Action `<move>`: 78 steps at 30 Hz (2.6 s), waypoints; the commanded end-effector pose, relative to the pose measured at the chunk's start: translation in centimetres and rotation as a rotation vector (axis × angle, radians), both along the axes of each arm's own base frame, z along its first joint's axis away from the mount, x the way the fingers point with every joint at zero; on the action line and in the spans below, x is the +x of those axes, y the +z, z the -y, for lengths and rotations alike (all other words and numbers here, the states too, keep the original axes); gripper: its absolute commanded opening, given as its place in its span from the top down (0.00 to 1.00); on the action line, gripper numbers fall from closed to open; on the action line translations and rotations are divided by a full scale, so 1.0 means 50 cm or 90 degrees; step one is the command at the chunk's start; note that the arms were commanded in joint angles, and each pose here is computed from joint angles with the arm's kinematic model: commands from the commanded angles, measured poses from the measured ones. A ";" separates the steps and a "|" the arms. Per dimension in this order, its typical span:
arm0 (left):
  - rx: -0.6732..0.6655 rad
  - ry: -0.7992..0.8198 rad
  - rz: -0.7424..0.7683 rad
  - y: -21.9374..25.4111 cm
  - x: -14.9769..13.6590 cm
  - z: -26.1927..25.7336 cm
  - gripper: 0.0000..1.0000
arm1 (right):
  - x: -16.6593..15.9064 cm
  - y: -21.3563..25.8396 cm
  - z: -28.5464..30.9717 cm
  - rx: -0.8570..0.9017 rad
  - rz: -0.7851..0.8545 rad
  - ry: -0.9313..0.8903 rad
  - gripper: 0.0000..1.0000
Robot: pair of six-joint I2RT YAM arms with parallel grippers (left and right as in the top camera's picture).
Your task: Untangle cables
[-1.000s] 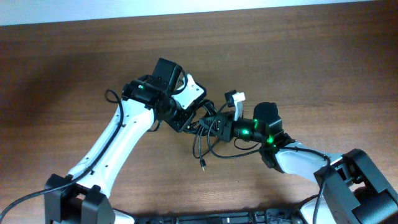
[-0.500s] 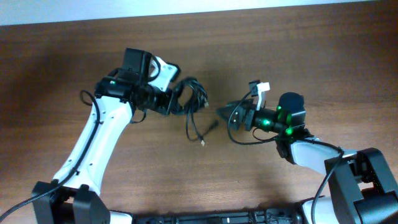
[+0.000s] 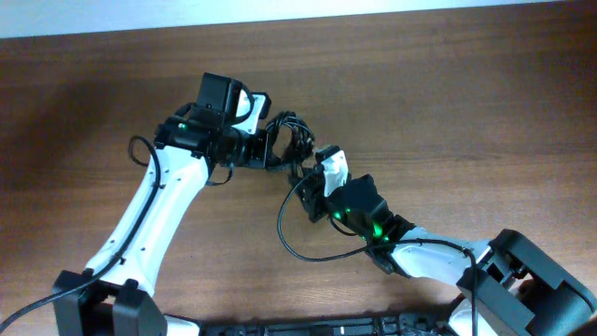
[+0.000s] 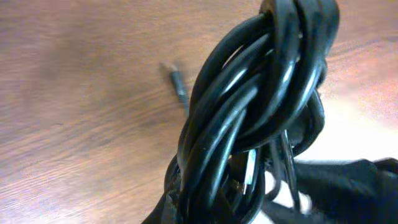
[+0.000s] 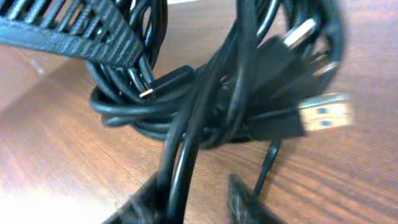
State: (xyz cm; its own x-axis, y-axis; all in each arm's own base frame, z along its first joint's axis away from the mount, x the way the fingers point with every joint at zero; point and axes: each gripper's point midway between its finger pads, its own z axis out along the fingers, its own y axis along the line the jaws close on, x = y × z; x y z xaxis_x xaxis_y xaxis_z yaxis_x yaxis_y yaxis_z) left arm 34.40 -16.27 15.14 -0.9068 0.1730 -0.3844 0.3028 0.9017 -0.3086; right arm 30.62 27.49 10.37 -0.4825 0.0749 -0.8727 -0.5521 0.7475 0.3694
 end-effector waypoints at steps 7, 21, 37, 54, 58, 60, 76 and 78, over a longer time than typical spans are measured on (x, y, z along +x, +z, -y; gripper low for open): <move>0.076 -0.025 0.069 0.016 0.012 -0.016 1.00 | -0.052 0.178 -0.059 0.216 0.023 0.124 0.96; -0.009 -0.216 0.037 0.023 -0.082 0.099 1.00 | 0.058 0.124 0.057 0.226 -0.053 -0.109 0.96; -0.146 -0.317 0.076 0.063 -0.077 0.011 1.00 | 0.054 0.130 0.060 0.240 -0.073 -0.047 0.48; -0.147 -0.447 0.089 0.064 -0.136 0.109 1.00 | 0.045 0.224 0.037 0.379 -0.068 0.003 0.39; -0.149 -0.473 0.085 0.064 -0.155 0.130 1.00 | 0.074 0.229 0.070 0.396 -0.057 -0.052 0.46; -0.149 -0.474 0.075 0.062 -0.161 0.128 1.00 | 0.103 0.229 0.114 0.398 -0.045 -0.091 0.59; -0.115 -0.464 0.038 0.044 -0.175 0.107 1.00 | 0.165 0.194 0.322 0.365 -0.059 -0.144 0.66; -0.046 -0.451 0.038 0.023 -0.161 0.080 1.00 | 0.151 0.152 0.307 0.288 -0.068 -0.109 0.62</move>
